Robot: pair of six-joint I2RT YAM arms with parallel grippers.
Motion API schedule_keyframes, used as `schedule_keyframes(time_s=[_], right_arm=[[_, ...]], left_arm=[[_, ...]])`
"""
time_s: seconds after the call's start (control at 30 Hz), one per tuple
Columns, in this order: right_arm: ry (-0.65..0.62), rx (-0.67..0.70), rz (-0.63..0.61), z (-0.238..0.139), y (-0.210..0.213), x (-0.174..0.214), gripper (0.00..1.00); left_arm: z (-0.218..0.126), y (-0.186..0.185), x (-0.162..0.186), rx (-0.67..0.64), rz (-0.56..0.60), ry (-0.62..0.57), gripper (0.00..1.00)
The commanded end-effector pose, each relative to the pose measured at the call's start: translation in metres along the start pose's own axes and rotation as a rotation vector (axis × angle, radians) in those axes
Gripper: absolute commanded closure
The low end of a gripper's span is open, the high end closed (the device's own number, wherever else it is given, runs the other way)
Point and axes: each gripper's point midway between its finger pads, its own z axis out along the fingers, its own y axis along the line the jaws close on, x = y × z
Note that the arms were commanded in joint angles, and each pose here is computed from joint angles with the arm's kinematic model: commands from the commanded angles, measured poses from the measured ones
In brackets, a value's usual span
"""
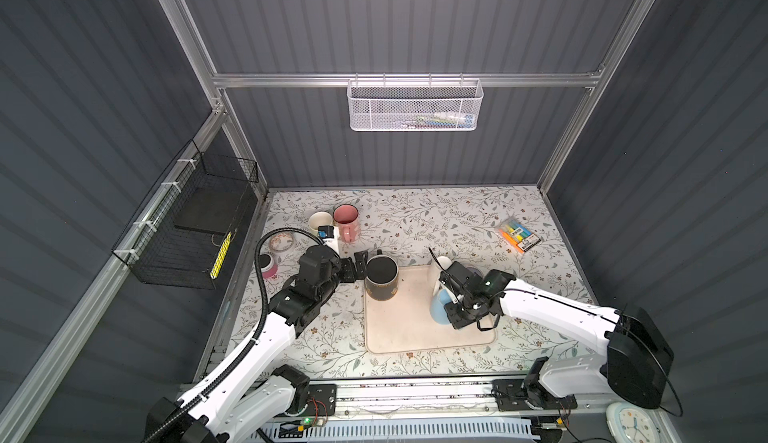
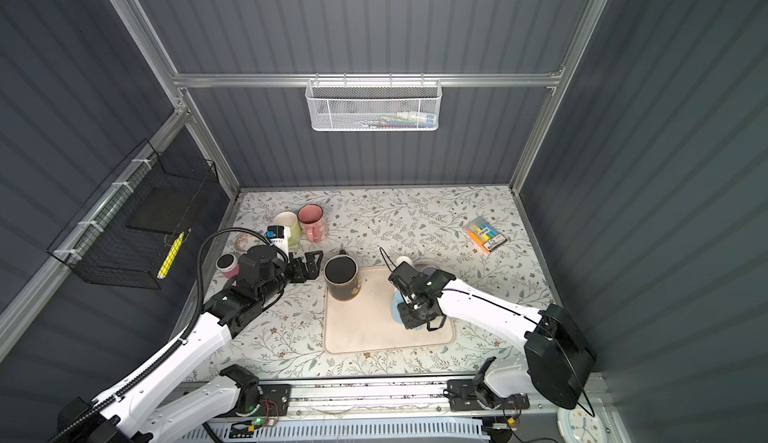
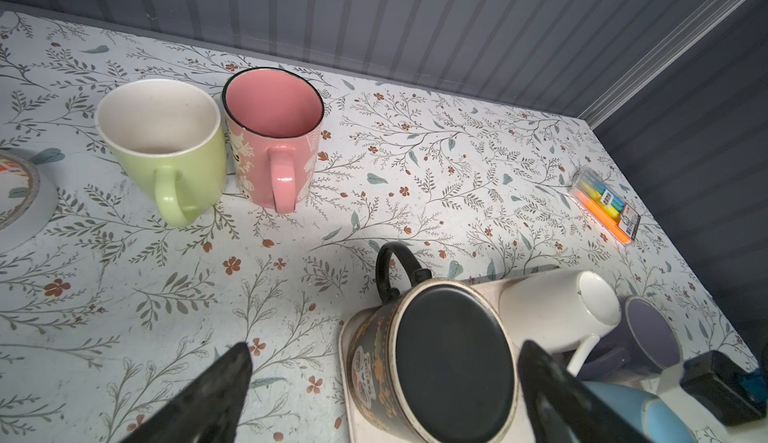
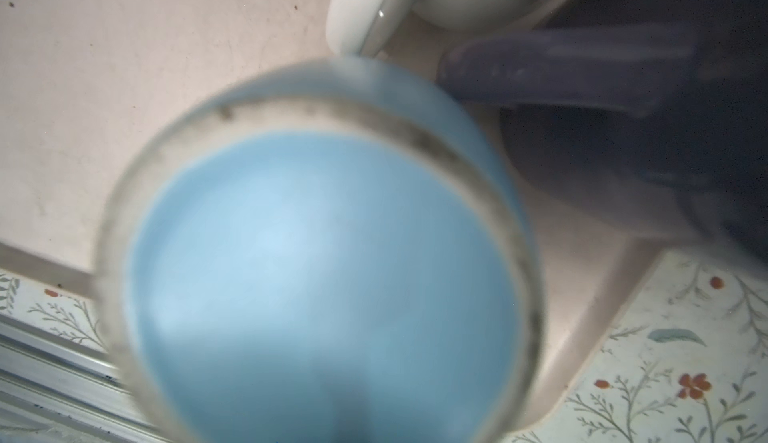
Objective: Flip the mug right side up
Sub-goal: 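Lower the right gripper onto the upside-down light blue mug and close on it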
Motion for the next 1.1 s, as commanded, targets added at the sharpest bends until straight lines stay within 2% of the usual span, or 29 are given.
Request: schedule_keyframes(time_s=[0.0, 0.33, 0.7, 1.07], right_arm=[[-0.025, 0.026, -0.012, -0.005, -0.001, -0.01, 0.72], [-0.022, 0.024, -0.018, -0.004, 0.0, -0.012, 0.82], [-0.048, -0.002, -0.031, -0.009, 0.006, -0.012, 1.0], [-0.169, -0.134, -0.063, -0.042, 0.029, -0.021, 1.0]], left_arm=[[0.001, -0.006, 0.0, 0.023, 0.02, 0.008, 0.0], [0.0, -0.005, 0.001, 0.024, 0.017, 0.002, 0.0], [-0.006, -0.007, -0.002, 0.032, 0.007, -0.006, 0.0], [-0.009, -0.008, -0.004, 0.041, -0.011, -0.013, 0.0]])
